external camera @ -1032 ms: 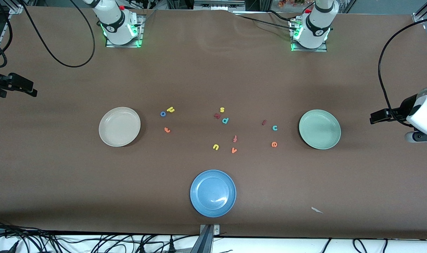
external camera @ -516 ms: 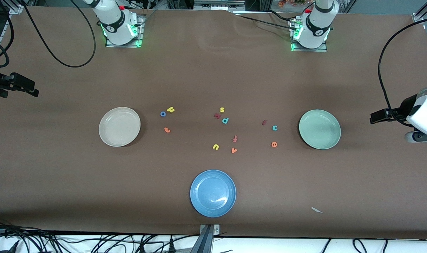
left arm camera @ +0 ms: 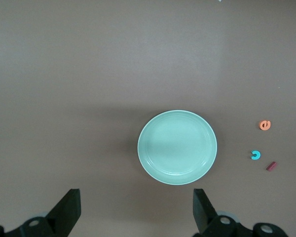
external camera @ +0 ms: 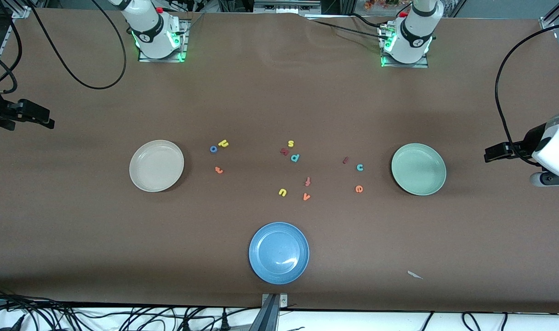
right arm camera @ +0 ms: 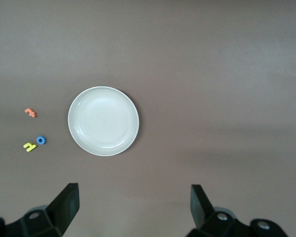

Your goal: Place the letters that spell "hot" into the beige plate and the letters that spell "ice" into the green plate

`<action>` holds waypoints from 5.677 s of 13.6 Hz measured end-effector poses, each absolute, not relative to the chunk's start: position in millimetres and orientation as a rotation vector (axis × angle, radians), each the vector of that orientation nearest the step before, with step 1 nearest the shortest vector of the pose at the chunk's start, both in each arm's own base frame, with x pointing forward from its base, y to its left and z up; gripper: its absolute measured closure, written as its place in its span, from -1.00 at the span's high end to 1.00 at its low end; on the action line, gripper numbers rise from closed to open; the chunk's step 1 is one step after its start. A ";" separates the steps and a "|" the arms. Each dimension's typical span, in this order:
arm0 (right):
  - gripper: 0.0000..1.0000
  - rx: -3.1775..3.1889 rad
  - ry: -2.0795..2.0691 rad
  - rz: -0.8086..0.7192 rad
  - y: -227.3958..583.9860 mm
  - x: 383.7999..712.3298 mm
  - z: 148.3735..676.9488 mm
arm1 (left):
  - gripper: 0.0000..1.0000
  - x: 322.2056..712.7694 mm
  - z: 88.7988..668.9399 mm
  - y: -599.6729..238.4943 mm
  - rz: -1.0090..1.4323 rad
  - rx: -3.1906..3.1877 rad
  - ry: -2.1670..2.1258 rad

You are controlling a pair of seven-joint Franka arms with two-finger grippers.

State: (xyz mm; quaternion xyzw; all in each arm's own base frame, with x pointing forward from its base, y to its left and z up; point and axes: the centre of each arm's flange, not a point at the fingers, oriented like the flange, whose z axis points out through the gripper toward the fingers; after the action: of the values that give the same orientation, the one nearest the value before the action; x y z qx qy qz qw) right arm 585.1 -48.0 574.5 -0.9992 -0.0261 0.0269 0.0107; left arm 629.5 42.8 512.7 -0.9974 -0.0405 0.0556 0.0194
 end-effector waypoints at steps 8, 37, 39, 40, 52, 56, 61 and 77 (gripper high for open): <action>1.00 -3.113 -0.081 0.082 -47.6 585.5 574.6 | 1.00 629.5 512.7 42.8 0.173 -3.095 -0.126; 1.00 -3.113 -0.081 0.083 -47.5 585.5 574.6 | 1.00 629.5 512.7 42.7 0.173 -3.095 -0.126; 1.00 -3.113 -0.081 0.083 -47.5 585.5 574.6 | 1.00 629.5 512.7 42.7 0.173 -3.095 -0.125; 1.00 -3.113 -0.081 0.083 -47.5 585.5 574.6 | 1.00 629.5 512.7 42.7 0.173 -3.095 -0.125; 1.00 -3.112 -0.080 0.082 -47.5 585.5 574.6 | 1.00 628.9 509.6 40.9 0.183 -3.095 -0.121; 1.00 -3.112 -0.080 0.082 -47.5 585.5 574.6 | 1.00 628.9 508.8 38.2 0.185 -3.095 -0.114; 1.00 -3.112 -0.080 0.083 -47.5 585.5 574.5 | 1.00 628.9 508.8 38.1 0.185 -3.095 -0.114; 1.00 -3.102 -0.098 0.089 -39.5 587.4 571.5 | 1.00 631.2 405.6 -108.9 0.361 -3.142 -0.488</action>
State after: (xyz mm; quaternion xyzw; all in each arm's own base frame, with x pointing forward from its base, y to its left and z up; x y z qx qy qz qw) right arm 587.4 -39.5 571.5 -0.9989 -0.0314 0.0286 0.0182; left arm 631.2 -108.9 405.6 -0.9815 -0.1523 0.1126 -0.0293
